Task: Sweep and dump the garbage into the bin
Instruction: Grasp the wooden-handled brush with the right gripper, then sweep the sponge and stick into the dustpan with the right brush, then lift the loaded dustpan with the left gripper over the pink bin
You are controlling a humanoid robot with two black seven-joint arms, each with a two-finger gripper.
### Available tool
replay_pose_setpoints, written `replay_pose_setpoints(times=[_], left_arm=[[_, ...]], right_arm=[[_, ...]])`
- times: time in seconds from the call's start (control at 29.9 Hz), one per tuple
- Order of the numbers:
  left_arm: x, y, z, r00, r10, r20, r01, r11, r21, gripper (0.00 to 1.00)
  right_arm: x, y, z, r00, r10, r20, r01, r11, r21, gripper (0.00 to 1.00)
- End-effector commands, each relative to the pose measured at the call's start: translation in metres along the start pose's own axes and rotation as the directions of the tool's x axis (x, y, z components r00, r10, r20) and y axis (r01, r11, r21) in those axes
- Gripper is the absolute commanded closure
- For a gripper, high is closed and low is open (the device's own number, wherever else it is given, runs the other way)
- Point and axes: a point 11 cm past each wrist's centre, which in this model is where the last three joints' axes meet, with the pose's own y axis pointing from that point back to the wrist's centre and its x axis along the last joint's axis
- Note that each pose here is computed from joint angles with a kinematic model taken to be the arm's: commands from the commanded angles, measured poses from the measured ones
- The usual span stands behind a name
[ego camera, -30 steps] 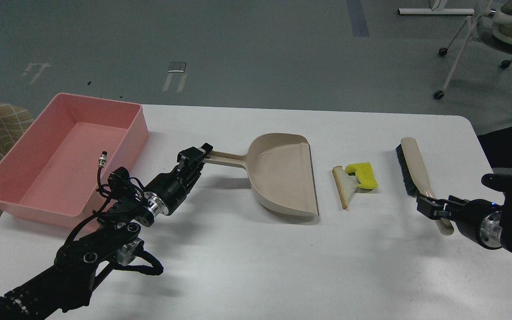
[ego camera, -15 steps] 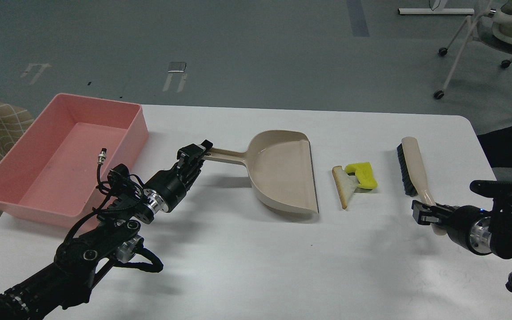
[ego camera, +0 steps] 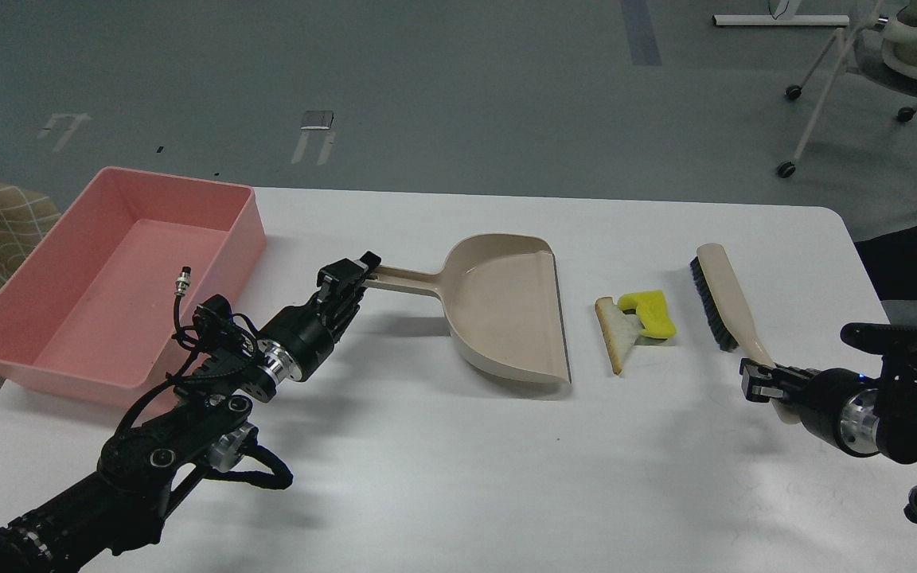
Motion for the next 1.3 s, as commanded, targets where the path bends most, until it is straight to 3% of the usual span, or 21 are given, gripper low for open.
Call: replay_pose_setpoints(times=[0.0,0.43,0.7,0.84,1.0,1.07,1.27], left_arm=[[0.000,0.000,0.000,1.000,-0.001,0.001,0.001,1.000,0.001,1.00],[-0.009,0.002,-0.006,1.000,-0.020,0.019,0.020,1.000,0.013,1.00],[-0.008,0.001,-0.003,1.000,-0.020,0.020,0.020,1.000,0.001,1.00],[-0.009,0.001,-0.003,1.000,-0.020,0.020,0.020,1.000,0.001,1.00],[-0.007,0.001,-0.003,1.000,-0.016,0.019,0.016,1.000,0.000,1.00],[-0.006,0.001,-0.003,1.000,-0.010,0.009,0.010,1.000,-0.003,1.00],[-0.019,-0.010,0.011,0.999,-0.002,-0.038,0.000,0.999,-0.048,1.00]], right_arm=[[-0.001,-0.002,-0.012,1.000,0.006,0.014,-0.007,0.999,0.032,1.00],[-0.018,-0.013,-0.068,0.999,-0.036,-0.007,0.037,0.985,0.171,1.00],[-0.005,-0.028,-0.169,0.999,-0.007,-0.049,0.025,0.927,0.375,1.00],[0.013,-0.028,-0.193,0.999,0.033,-0.040,-0.013,0.909,0.416,1.00],[0.037,-0.022,-0.193,0.995,0.091,-0.032,-0.069,0.904,0.422,1.00],[0.062,-0.012,-0.170,0.989,0.145,0.016,-0.139,0.909,0.393,1.00],[0.089,0.001,-0.102,0.983,0.169,0.074,-0.183,0.944,0.276,1.00]])
